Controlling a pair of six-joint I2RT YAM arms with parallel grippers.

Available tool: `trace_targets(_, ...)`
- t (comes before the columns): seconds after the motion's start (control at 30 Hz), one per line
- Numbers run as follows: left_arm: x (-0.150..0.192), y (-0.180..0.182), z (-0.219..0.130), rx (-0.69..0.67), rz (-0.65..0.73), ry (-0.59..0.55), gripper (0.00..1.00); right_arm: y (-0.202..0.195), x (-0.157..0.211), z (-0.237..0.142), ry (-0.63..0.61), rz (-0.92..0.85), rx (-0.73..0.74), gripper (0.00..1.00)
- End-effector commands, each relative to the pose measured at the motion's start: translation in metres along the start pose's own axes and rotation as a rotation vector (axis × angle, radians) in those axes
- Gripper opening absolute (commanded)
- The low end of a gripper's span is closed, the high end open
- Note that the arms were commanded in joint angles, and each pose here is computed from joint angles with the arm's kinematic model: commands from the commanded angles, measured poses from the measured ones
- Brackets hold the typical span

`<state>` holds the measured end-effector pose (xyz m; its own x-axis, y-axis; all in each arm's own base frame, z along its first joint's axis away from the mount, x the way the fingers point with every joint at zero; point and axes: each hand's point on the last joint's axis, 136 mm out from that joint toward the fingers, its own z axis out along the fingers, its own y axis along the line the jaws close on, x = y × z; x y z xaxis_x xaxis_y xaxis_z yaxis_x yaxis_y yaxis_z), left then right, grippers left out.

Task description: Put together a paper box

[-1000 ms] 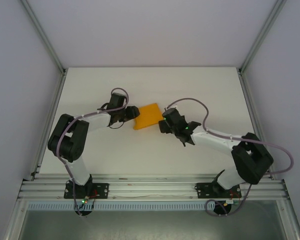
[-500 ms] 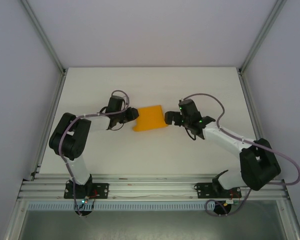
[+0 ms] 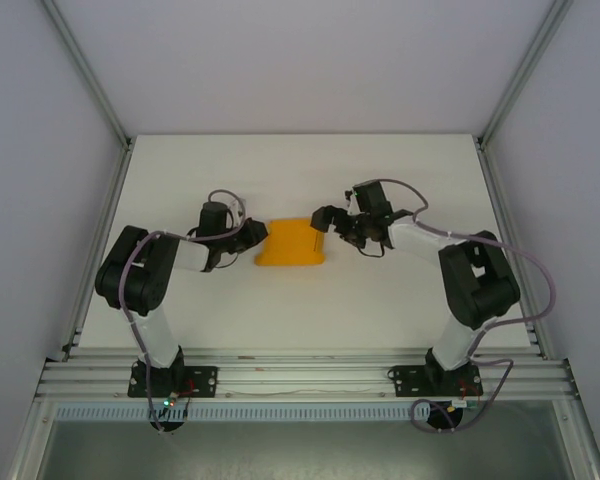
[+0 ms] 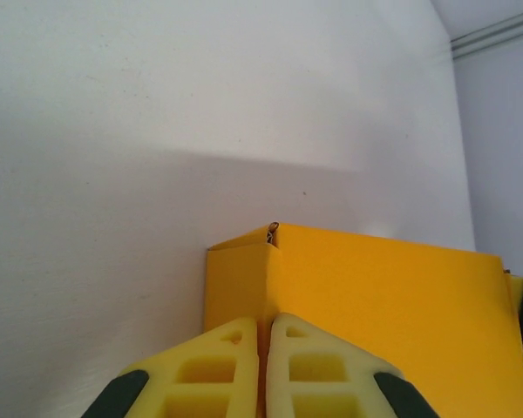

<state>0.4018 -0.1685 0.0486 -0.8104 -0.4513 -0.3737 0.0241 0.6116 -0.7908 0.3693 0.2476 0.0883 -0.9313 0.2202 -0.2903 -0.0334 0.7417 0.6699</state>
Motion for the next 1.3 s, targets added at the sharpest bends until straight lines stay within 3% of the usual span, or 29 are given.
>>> trace_targets(0.0,0.024,0.024,0.001,-0.043,-0.078,0.062,0.1,0.019,0.005,0.006,0.066,0.053,-0.113,1.0)
trace_targets(0.2,0.021,0.022,-0.002,-0.052,-0.057,0.048,0.1,0.05,0.01,0.029,0.126,0.127,-0.315,0.91)
trace_targets(0.3,0.019,0.02,-0.004,-0.064,-0.032,0.049,0.14,0.056,0.01,0.034,0.14,0.125,-0.322,0.79)
trace_targets(0.4,0.012,0.009,-0.007,-0.049,0.009,0.037,0.24,0.062,0.006,0.029,0.124,0.13,-0.33,0.6)
trace_targets(0.5,-0.001,-0.022,-0.016,0.011,0.119,-0.005,0.54,0.064,0.004,0.018,0.111,0.13,-0.304,0.5)
trace_targets(0.57,-0.008,-0.05,-0.025,0.046,0.25,-0.039,0.93,0.059,0.005,0.009,0.106,0.138,-0.261,0.49)
trace_targets(0.6,-0.01,-0.062,-0.029,0.048,0.33,-0.054,1.0,0.056,0.005,0.005,0.102,0.151,-0.235,0.49)
trace_targets(0.77,-0.006,-0.11,-0.046,-0.085,0.779,-0.128,1.0,0.03,0.007,-0.014,0.159,0.353,-0.1,0.48)
trace_targets(0.87,0.034,-0.14,-0.05,-0.032,1.098,-0.045,1.0,0.023,0.011,-0.026,0.223,0.464,-0.054,0.48)
trace_targets(0.93,0.055,-0.143,-0.053,-0.035,1.265,0.009,1.0,0.028,0.016,-0.038,0.293,0.573,-0.062,0.47)
trace_targets(1.03,0.056,-0.139,-0.059,-0.1,1.348,0.01,1.0,0.042,0.021,-0.053,0.357,0.667,-0.113,0.44)
trace_targets(1.13,0.068,-0.142,-0.065,-0.076,1.392,0.056,1.0,0.047,0.022,-0.065,0.377,0.716,-0.118,0.44)
trace_targets(1.27,0.087,-0.131,-0.066,-0.105,1.462,0.198,1.0,0.053,0.022,-0.067,0.443,0.784,-0.157,0.4)
